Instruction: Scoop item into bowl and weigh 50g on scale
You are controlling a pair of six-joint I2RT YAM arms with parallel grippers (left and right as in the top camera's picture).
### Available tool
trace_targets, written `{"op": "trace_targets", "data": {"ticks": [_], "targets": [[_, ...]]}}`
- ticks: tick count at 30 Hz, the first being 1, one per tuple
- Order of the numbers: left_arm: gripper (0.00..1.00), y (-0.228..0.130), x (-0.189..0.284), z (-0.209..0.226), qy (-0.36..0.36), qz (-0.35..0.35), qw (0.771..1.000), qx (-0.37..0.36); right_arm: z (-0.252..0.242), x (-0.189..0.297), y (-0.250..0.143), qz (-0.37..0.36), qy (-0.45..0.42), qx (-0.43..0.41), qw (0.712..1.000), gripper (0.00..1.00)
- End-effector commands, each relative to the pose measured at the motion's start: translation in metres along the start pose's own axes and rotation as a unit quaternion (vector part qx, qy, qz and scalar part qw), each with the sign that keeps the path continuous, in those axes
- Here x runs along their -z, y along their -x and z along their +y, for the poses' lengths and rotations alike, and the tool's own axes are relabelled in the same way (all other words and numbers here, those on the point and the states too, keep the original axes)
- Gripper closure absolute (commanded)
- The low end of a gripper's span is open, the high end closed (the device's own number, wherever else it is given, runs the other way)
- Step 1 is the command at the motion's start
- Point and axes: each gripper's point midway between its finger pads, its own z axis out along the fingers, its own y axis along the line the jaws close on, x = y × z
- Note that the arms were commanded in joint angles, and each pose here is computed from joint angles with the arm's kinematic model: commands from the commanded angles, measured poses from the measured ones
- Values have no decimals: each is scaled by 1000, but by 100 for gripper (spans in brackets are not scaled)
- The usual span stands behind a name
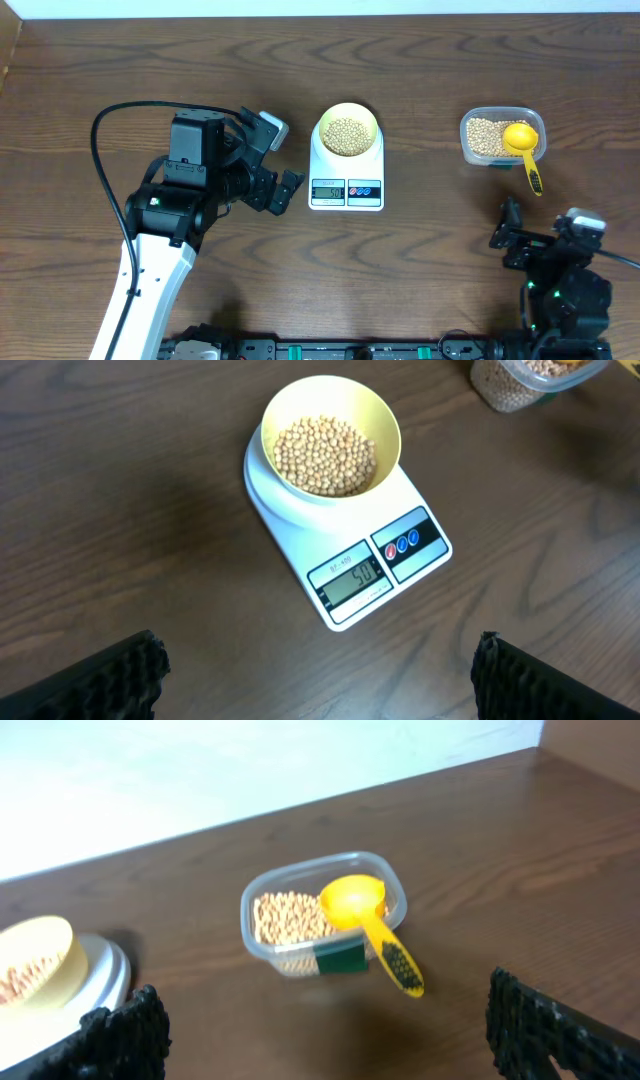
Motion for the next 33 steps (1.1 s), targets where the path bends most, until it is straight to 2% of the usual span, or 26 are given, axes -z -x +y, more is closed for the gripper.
{"op": "trace_targets", "data": {"ticks": [1, 5, 11, 27, 30, 33], "targets": [[0, 2, 1, -1, -4, -2, 1000, 2, -1, -7, -11, -24, 4, 22, 999, 1], [0, 2, 1, -1, -4, -2, 1000, 2, 5, -12, -19, -57, 20, 67, 996, 1], [0, 2, 1, -1, -4, -2, 1000, 2, 11, -22, -31, -70, 34, 104, 991, 1], [0, 2, 1, -1, -4, -2, 1000, 2, 14, -26, -28, -103, 35, 149, 983, 1], [0, 2, 1, -1, -4, -2, 1000, 2, 20, -26, -29, -103, 54, 154, 981, 1], [0, 2, 1, -1, -4, -2, 1000, 2, 35, -24, -34, -103, 97, 212, 967, 1]]}}
